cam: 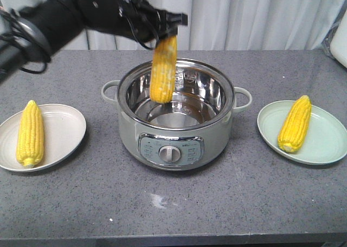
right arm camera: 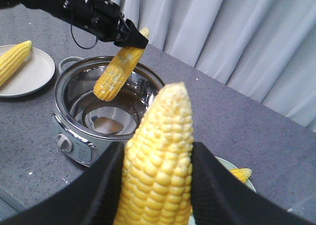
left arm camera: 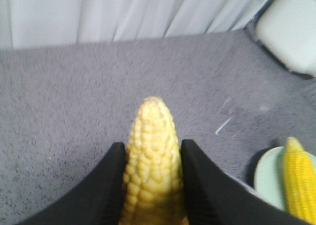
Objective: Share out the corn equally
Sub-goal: 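Lift the cob out of the pot with the left gripper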
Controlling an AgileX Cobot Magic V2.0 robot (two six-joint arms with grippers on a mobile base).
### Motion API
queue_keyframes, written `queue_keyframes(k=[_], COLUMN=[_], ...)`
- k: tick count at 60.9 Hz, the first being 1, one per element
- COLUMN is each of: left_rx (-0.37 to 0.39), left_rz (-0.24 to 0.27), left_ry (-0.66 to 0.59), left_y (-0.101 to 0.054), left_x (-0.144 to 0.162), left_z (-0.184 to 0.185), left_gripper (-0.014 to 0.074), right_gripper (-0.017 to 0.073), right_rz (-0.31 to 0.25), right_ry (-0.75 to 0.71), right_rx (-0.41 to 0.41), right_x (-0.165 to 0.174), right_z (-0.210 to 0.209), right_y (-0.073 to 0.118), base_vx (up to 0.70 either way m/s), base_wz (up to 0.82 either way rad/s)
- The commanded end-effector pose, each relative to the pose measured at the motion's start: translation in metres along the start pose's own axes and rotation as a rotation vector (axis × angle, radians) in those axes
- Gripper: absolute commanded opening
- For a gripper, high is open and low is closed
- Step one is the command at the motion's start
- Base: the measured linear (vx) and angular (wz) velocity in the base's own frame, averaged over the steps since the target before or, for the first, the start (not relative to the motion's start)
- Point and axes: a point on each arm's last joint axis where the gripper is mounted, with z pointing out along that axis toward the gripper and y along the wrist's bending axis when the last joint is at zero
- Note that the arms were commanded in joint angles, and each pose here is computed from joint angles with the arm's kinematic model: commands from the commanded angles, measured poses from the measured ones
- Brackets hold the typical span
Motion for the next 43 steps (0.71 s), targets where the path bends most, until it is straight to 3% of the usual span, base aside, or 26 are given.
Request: queue_keyframes(k=[1, 17, 30, 43], left_rx=[0.063, 0.085, 0.038, 0.033], left_rz=[0.05, 0.121, 0.189, 0.205], left_ry=[-0.186, -0.128, -0.013, 0.067], left_y=[-0.029, -0.053, -0.061, -0.065], left_x=[-0.044, -0.053, -0.043, -0.034], left_z=[-0.072, -0.158, -0.222, -0.251], left_gripper=[-0.0008, -0.0008, -0.0008, -0.0008], right_gripper=[-0.0001, -0.0001, -0.0001, -0.0001], right_rz=[-0.005, -0.005, -0.005, -0.005], right_ry=[-0.03, -0.03, -0.03, -0.03], right_rx=[0.0, 0.0, 0.0, 0.0], right_x=[-0.004, -0.004, -0.004, -0.004], right_z=[-0.004, -0.004, -0.004, -0.004], right_y=[0.001, 0.001, 0.001, 0.001], base_vx=[0.0, 0.0, 0.0, 0.0], base_wz=[0.0, 0.0, 0.0, 0.0])
